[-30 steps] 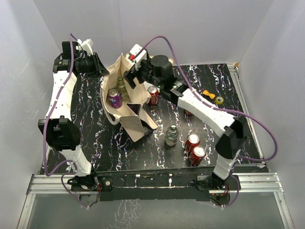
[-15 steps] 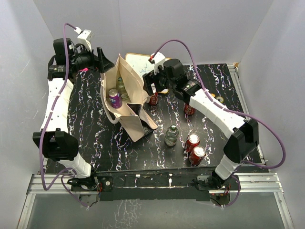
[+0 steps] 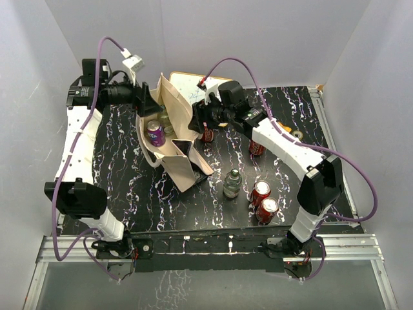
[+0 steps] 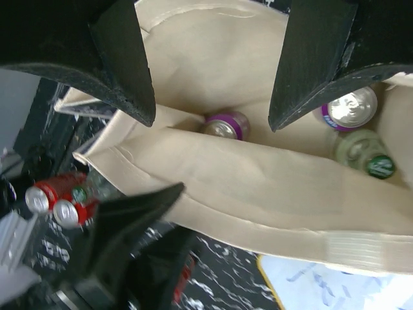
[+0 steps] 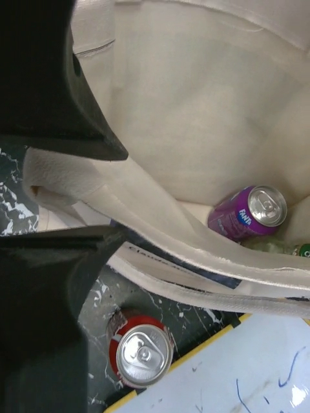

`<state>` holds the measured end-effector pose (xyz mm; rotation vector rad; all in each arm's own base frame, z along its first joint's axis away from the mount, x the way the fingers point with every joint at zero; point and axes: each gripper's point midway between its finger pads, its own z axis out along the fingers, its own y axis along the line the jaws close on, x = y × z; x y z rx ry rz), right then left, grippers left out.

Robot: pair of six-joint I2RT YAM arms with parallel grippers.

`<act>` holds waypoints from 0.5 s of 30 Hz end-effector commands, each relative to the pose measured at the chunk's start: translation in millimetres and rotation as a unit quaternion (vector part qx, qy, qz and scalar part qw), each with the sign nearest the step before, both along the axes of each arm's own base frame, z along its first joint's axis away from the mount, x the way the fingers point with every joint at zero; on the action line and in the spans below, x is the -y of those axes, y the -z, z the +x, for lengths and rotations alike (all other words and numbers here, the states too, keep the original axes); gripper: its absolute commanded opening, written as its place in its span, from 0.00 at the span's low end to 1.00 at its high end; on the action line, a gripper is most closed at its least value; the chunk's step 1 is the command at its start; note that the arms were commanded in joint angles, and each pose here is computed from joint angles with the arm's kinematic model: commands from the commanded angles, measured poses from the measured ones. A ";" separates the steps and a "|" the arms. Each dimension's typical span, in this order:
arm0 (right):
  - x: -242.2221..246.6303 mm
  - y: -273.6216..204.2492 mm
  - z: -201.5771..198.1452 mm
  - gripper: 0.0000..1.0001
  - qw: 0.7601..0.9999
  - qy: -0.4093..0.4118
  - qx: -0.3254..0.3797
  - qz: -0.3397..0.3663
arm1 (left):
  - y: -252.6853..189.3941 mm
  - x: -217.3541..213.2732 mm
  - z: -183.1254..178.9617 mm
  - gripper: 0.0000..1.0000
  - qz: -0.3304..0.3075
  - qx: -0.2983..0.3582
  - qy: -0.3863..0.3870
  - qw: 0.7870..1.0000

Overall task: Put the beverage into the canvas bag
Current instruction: Pick up the drink from the center of the board.

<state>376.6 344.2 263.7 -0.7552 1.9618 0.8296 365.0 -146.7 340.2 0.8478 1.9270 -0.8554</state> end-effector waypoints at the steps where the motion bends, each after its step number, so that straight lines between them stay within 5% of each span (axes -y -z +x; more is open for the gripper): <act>1: -16.1 -36.1 5.6 0.37 0.999 -0.026 0.024 0.037 | 16.2 17.4 -51.7 0.69 0.040 -0.014 0.102 0.994; 5: -3.9 -60.1 12.2 0.08 0.998 -0.009 0.050 0.032 | 41.0 26.1 -72.9 0.69 0.083 -0.038 0.163 0.982; 15: 25.5 -72.2 6.2 0.08 0.991 -0.023 0.131 -0.022 | 77.2 25.3 -105.3 0.70 0.112 -0.064 0.241 0.962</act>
